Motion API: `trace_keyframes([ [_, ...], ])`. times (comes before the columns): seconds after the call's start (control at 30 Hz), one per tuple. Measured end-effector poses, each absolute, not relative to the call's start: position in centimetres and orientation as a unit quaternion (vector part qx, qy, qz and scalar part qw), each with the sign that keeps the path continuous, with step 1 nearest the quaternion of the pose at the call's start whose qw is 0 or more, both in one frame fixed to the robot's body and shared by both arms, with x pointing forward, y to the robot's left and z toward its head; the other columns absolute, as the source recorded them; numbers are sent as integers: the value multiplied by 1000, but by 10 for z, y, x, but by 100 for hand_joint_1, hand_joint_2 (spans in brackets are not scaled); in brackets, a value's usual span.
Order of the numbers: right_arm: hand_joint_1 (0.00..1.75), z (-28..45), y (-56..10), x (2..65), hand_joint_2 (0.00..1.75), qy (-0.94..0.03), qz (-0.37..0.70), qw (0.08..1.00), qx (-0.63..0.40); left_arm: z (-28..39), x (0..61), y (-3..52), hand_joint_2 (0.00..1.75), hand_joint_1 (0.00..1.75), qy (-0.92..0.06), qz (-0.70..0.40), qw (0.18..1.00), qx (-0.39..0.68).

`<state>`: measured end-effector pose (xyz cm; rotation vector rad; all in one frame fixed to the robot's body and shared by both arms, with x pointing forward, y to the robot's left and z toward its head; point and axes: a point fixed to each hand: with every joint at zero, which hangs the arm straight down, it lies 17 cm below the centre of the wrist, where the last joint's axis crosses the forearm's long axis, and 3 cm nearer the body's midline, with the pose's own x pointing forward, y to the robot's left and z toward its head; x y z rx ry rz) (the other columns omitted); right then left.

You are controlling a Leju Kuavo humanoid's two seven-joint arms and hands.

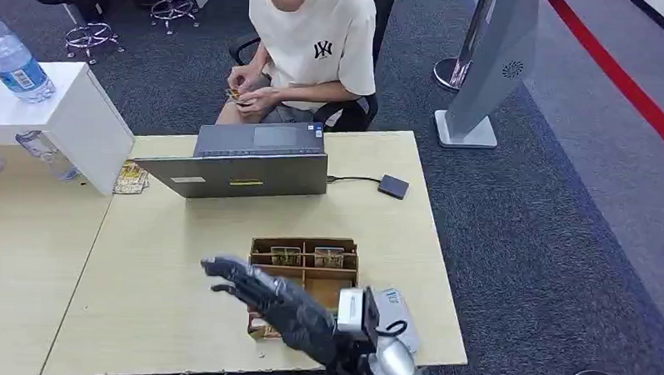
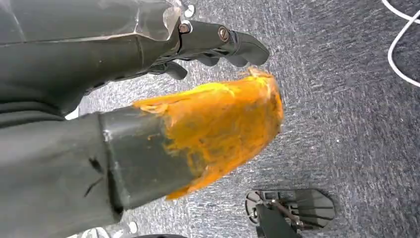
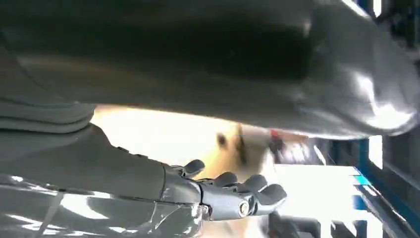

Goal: Pass the card to the sensor for recognition and then transmit it.

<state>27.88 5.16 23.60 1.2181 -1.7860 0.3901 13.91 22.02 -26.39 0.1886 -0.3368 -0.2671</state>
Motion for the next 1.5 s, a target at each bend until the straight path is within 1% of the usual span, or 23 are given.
trace_keyframes([
  [0.1,0,192,54,255,0,-693,174,488,501,-265,136,223,0,0,-164,-124,974,96],
  [0.2,0,148,52,239,0,-667,198,527,487,-266,133,226,0,0,-163,-117,975,98],
  [0.37,0,67,43,213,0,-633,265,594,419,-267,128,233,0,0,-159,-104,977,102],
  [0.57,0,-10,10,205,0,-612,325,651,309,-268,124,239,0,0,-157,-89,978,106],
  [0.83,0,-71,-38,204,0,-592,388,680,190,-270,118,245,0,0,-155,-76,979,109],
  [1.0,0,-100,-66,208,0,-583,424,684,112,-270,117,246,0,0,-153,-65,980,109],
  [1.3,0,-156,-127,213,0,-536,483,692,4,-269,119,246,0,0,-164,-53,980,100],
  [1.33,0,-161,-134,213,0,-529,488,694,-3,-269,119,246,175,0,-164,-52,980,100],
  [1.5,0,-187,-167,212,0,-491,501,711,-43,-270,118,248,175,0,-161,-43,981,101],
])
